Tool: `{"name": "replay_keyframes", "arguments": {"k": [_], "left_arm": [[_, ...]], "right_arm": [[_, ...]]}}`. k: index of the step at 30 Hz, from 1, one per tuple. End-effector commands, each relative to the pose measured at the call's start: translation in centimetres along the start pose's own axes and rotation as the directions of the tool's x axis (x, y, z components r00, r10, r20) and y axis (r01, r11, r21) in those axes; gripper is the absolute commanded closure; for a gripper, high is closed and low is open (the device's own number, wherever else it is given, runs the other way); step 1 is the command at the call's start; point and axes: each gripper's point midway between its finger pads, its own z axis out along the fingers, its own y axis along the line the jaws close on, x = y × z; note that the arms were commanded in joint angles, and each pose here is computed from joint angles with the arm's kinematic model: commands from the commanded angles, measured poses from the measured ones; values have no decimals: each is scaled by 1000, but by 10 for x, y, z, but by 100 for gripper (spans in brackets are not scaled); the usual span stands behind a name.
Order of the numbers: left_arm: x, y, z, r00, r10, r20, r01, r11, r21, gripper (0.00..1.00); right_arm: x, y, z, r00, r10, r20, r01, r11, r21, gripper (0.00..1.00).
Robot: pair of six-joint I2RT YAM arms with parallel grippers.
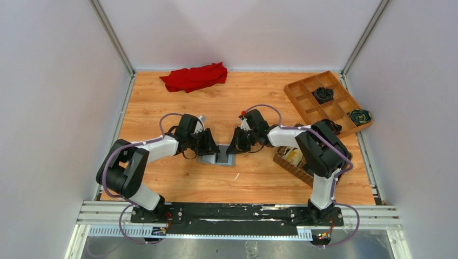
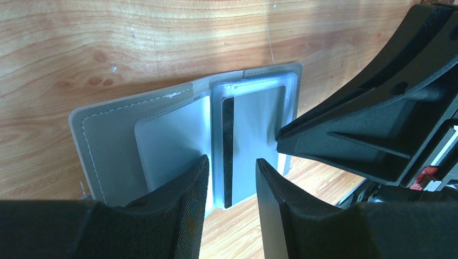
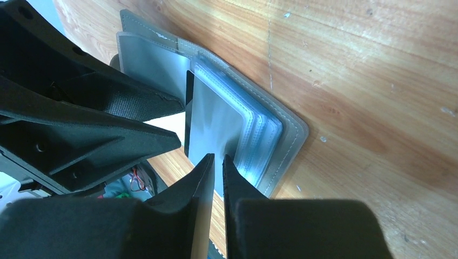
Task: Take the credit cards out of the card holder
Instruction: Remove the credit card from the card holder.
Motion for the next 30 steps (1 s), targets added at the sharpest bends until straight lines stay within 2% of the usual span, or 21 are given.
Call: {"name": "replay_keyframes", "arguments": {"k": [1, 6, 11, 30], "left_arm": [[4, 6, 3, 1000, -13, -13, 13, 1000, 0, 59], [3, 5, 0, 1000, -12, -4, 12, 1000, -3, 59], [5, 7, 1, 1000, -14, -12, 14, 1000, -8, 59], [8, 13, 4, 1000, -18, -20, 18, 1000, -19, 59]], "right_arm": [[10, -9, 10, 999, 13, -37, -12, 1000, 25, 85], [11, -9, 9, 999, 17, -40, -16, 1000, 22, 85], [7, -7, -3, 1000, -4, 15, 3, 999, 41, 84], [13, -13, 8, 999, 25, -20, -24, 999, 32, 84]]}}
